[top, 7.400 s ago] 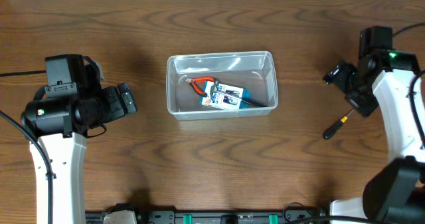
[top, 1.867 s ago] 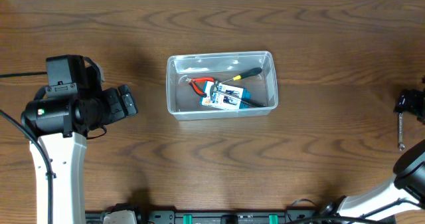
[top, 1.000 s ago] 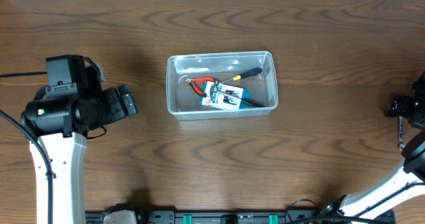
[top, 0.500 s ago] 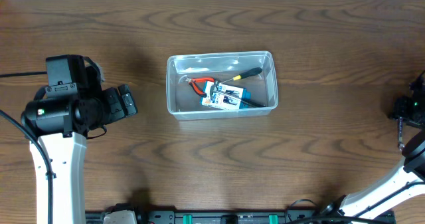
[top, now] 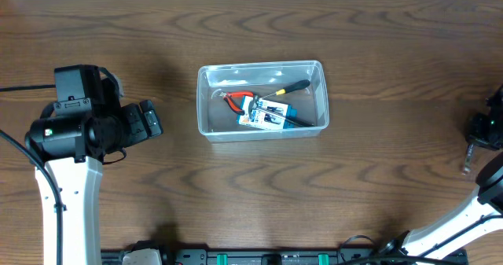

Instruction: Pack container

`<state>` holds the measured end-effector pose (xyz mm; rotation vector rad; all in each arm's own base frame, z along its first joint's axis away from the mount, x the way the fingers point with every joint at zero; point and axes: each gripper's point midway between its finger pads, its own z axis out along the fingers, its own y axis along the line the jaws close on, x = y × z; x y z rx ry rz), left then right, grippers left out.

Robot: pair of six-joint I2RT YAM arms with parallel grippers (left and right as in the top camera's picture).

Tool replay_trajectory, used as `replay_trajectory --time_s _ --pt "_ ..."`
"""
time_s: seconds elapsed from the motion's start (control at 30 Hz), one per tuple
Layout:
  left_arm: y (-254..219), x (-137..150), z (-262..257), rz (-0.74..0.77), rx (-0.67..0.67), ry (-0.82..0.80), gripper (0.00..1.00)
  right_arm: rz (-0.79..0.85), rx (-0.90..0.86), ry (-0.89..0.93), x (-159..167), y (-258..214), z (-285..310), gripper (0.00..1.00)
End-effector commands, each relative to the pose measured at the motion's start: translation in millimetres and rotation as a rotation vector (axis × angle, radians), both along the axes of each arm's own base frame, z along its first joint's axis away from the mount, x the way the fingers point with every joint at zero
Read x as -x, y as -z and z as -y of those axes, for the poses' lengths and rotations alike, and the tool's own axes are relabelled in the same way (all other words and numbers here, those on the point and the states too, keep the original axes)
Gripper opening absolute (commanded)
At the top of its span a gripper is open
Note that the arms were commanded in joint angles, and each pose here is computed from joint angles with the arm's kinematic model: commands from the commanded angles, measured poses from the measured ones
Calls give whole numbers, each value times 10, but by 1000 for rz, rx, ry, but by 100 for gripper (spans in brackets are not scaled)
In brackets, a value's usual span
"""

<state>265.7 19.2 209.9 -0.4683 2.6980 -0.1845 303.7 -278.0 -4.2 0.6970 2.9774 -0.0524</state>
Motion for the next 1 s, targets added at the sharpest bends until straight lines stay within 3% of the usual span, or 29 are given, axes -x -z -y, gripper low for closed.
replay_trajectory --time_s 0.0,0.1,0.37,0.57,0.77,0.97 --pt "-51 -30 -31 15 -21 11 96 -34 -33 4 50 171 -55 10" --pt "-51 -30 -31 15 -21 11 96 -32 -32 4 48 171 -54 1" --pt "-51 -30 -32 15 -22 12 96 45 -76 -32 -179 33 -224 1" --pt "-51 -30 -31 15 -21 12 96 134 -5 -166 -670 -557 -524 1" --pt "-51 -30 -32 15 -22 12 96 273 85 -472 -1260 -1500 -1368 1" --pt "-50 -28 -31 14 -21 12 96 435 148 -921 -1582 -2249 -2849 1"
